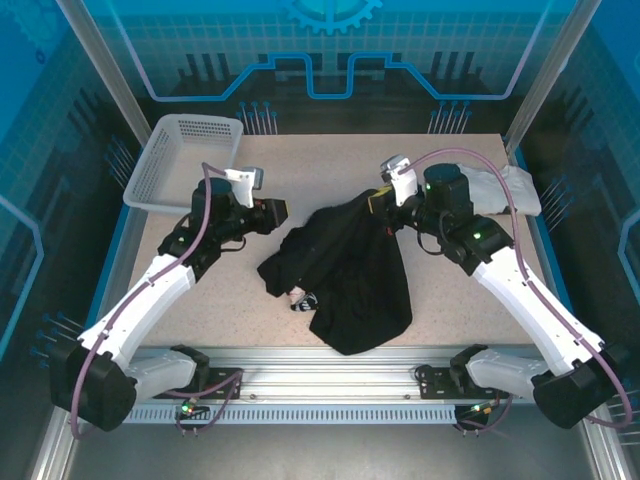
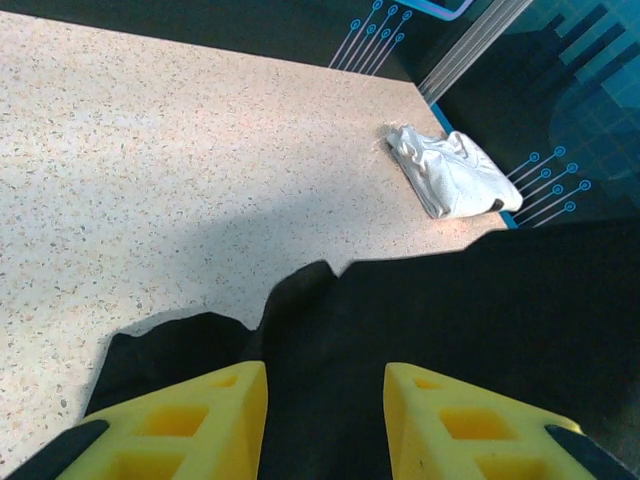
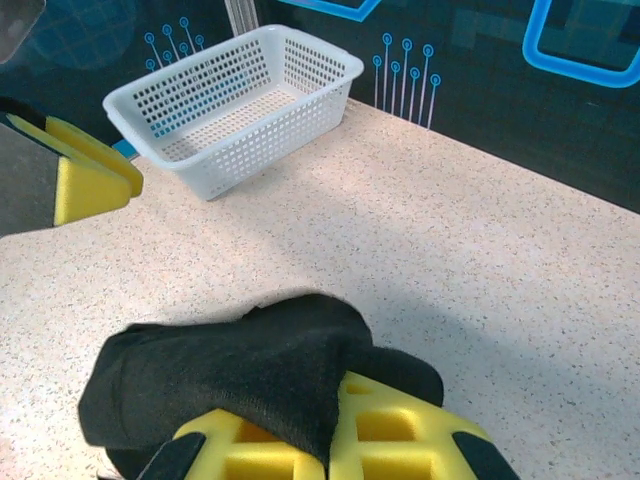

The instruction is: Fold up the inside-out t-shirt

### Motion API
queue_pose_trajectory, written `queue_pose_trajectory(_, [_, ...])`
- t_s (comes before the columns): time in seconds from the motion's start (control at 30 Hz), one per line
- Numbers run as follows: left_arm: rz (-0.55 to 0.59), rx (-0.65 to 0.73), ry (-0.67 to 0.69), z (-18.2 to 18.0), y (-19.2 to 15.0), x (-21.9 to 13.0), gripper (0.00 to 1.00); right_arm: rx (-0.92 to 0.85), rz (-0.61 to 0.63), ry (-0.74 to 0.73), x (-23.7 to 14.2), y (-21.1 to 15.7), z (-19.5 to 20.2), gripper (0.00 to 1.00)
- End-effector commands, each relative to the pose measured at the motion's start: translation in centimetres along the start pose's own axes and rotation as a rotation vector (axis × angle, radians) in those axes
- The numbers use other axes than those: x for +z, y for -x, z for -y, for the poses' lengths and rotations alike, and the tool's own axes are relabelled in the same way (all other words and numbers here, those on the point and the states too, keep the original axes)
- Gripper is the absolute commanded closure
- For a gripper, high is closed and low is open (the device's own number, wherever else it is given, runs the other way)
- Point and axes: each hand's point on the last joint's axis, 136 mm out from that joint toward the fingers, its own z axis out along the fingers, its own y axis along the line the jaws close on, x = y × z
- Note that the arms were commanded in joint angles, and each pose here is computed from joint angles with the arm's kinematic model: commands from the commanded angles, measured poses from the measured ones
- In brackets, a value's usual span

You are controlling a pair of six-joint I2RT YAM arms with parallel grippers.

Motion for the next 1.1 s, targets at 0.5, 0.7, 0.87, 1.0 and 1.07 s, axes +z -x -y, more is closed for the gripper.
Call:
queue_pose_trajectory(0.5, [-0.233,0.195,-0.105,3.4,-9.3,6.1,0.25,0.155,-0.092,-0.009,4.8,-0.8,3.0,1.0])
queue_pose_trajectory(0.7, [-0.276,0.17,0.125,-0.2,-7.9,10.8,0.89,0.219,-0.299,-0.367,6.1,-4.9,11.1,0.91])
queue_pose_trajectory(0.87, [-0.173,0.153,0.054,2.1,-4.6,9.8,1.0,0.112,-0.318,-0.422,4.2,-6.8,9.4,0.65])
queue_pose_trajectory(1.0, [-0.092,0.145,-0.032,4.0,-1.7,8.4,1.0,0.065,-0.313,-0.316,3.8,-9.9,5.8,0.44])
queue_pose_trajectory(1.07, [-0.035,0.145,-0.06,4.7,0.2,7.6,1.0,0.116,-0.343,-0.281,4.2,-12.3,5.3,0.37])
